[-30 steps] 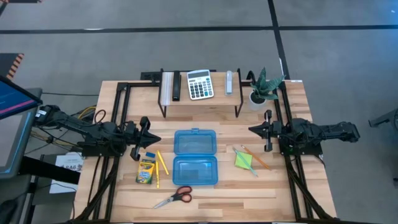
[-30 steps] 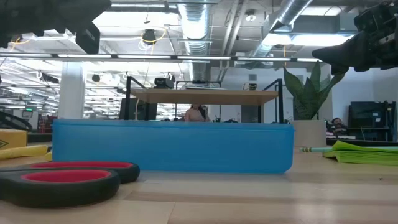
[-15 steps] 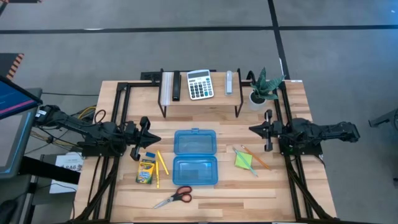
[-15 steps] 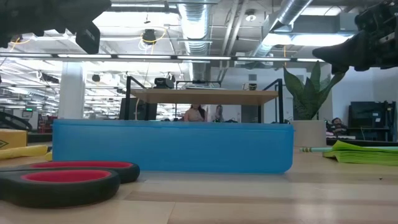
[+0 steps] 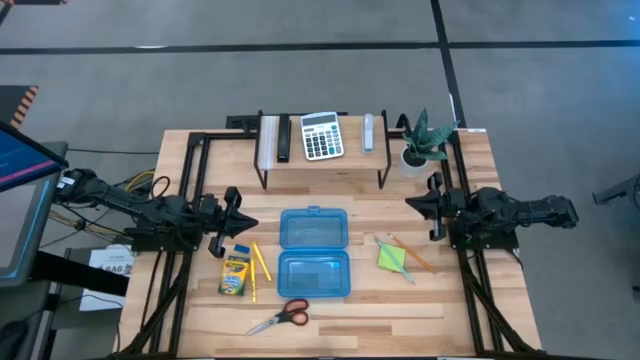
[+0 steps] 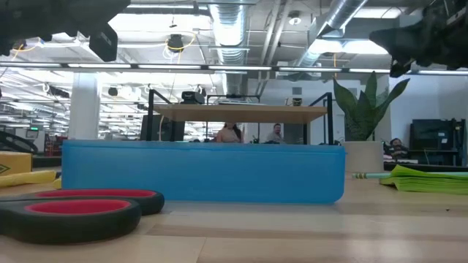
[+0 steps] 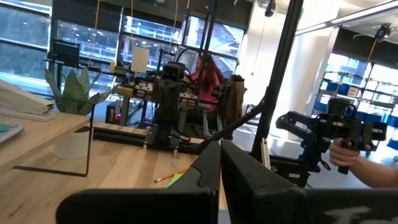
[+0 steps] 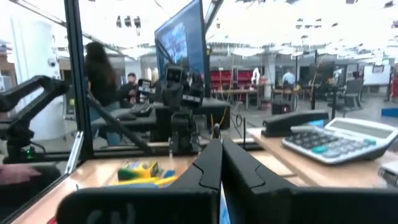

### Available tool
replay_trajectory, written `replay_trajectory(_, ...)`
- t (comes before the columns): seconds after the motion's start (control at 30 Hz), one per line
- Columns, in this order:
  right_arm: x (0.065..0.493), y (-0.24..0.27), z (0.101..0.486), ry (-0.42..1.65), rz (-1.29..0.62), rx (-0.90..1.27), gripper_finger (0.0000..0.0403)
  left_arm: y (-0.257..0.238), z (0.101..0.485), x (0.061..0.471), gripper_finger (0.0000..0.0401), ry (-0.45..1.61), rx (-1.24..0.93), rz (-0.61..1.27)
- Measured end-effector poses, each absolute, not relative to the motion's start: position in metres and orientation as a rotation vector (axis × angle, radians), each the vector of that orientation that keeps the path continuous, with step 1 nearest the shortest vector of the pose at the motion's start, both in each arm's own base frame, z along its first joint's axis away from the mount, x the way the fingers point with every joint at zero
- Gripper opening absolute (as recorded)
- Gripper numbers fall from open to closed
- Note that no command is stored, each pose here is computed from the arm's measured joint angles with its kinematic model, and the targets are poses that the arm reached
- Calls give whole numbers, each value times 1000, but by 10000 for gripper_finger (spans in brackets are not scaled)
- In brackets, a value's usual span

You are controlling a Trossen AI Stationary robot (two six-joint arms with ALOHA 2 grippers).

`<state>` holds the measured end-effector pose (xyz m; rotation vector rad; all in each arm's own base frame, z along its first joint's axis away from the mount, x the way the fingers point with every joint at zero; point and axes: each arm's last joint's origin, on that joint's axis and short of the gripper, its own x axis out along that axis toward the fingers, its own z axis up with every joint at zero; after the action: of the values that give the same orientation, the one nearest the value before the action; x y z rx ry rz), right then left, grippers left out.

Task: Pack school essentials
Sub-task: Put the blue pencil into the blue supply box

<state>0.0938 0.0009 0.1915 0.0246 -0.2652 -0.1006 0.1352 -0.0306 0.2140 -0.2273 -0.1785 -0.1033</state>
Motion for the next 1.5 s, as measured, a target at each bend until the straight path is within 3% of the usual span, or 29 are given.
replay_trajectory(0.37,83,0,234,-310,-100,26,47,-31,214,135,0,-183,-228,-104)
replay_trajectory(1.0,131,18,266,187,-2,116,64,-31,214,135,0,-183,-228,-104)
replay_trajectory(1.5,160,39,285,461,45,133,64,-31,214,135,0,-182,-235,-104)
